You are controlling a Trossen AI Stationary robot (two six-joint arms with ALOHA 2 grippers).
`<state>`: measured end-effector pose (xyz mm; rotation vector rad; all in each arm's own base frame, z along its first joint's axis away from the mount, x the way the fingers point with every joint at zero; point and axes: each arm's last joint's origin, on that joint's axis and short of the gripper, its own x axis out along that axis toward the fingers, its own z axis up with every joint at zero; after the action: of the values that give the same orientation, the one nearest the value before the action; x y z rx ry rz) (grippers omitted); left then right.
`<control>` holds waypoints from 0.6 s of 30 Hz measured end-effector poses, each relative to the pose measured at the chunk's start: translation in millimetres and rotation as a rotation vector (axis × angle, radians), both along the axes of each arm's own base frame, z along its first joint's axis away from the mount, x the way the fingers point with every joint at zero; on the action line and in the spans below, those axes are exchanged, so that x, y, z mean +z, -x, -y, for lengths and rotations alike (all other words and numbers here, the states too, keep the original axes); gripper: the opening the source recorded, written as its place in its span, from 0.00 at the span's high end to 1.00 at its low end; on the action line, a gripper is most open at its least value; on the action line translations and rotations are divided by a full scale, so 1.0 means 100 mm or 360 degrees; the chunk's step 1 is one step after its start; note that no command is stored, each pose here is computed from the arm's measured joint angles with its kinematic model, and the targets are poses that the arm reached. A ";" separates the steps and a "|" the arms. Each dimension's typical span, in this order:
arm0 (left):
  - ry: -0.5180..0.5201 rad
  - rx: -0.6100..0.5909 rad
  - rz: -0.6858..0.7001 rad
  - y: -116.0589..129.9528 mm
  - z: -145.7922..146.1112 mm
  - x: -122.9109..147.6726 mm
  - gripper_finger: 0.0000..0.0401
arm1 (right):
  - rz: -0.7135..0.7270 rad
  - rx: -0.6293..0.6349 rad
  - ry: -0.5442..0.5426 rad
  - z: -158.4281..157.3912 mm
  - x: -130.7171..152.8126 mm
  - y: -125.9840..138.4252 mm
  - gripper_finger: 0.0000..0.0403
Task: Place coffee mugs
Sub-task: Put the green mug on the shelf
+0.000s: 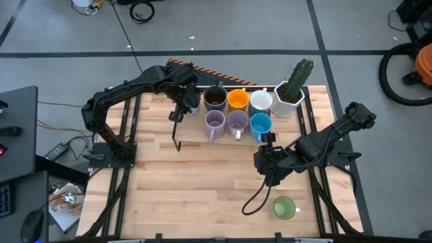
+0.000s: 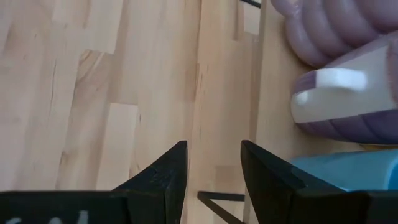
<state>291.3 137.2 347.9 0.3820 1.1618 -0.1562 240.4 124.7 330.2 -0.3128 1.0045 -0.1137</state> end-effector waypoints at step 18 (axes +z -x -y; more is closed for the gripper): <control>-0.0076 0.0176 0.0346 0.02 0.34 0.67 0.59 | 0.0182 -0.0105 -0.0034 0.24 0.13 0.38 0.61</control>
<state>289.6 103.5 414.6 0.3665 0.9706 0.0101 202.8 100.4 343.2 -0.2507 0.9022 -0.1789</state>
